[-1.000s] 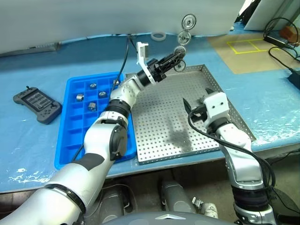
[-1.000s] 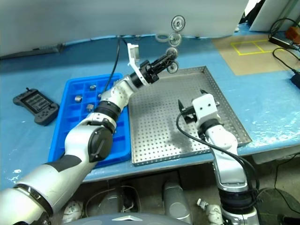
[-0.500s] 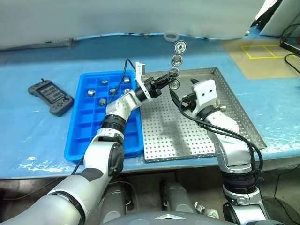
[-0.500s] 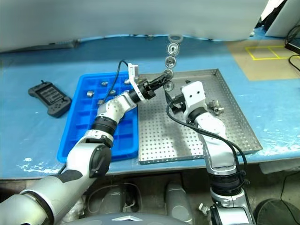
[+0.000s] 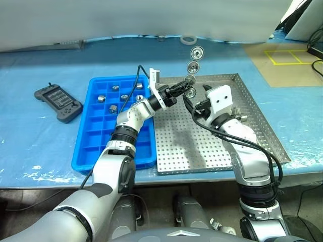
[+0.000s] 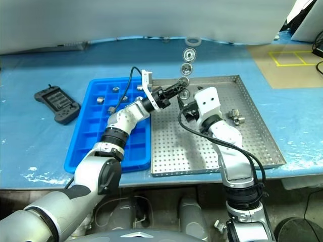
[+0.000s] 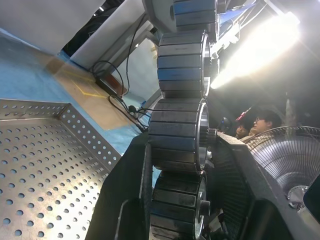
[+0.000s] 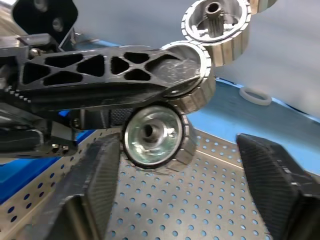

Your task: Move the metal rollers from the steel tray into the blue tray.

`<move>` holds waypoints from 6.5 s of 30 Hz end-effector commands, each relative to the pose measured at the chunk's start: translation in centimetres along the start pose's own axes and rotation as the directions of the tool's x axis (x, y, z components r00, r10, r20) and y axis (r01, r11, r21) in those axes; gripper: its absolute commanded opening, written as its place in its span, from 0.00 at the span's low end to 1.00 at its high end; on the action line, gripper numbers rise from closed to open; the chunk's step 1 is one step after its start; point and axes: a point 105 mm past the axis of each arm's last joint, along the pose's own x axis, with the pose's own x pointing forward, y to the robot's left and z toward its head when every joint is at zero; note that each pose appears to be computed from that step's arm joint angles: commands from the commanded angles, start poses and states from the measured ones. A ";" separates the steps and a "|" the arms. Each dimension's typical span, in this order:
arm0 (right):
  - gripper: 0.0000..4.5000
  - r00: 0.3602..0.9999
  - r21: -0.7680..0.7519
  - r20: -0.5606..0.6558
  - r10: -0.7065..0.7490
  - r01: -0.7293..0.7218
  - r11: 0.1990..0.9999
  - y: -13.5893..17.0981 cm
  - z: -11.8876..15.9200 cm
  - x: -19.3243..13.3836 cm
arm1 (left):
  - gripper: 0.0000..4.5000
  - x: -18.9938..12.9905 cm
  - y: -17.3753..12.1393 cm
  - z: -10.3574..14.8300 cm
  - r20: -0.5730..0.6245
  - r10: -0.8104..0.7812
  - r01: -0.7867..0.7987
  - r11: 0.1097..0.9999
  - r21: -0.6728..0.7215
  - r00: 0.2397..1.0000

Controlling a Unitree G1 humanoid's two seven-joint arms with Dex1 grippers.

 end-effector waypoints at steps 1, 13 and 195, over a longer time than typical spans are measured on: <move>0.56 0.997 -0.023 0.074 -0.016 0.018 1.000 -0.6 2.0 -0.1 | 0.31 0.8 -1.1 1.1 0.031 -0.049 0.048 0.998 0.038 0.998; 0.39 0.997 -0.021 0.073 -0.026 0.028 0.999 -0.7 1.9 -0.1 | 0.31 1.1 -1.3 0.9 0.022 -0.057 0.056 0.998 0.035 0.998; 0.29 0.989 0.739 0.147 0.025 -0.127 0.662 -1.9 2.5 -2.2 | 0.31 -8.6 0.3 5.9 -0.352 0.164 0.198 0.581 0.790 0.922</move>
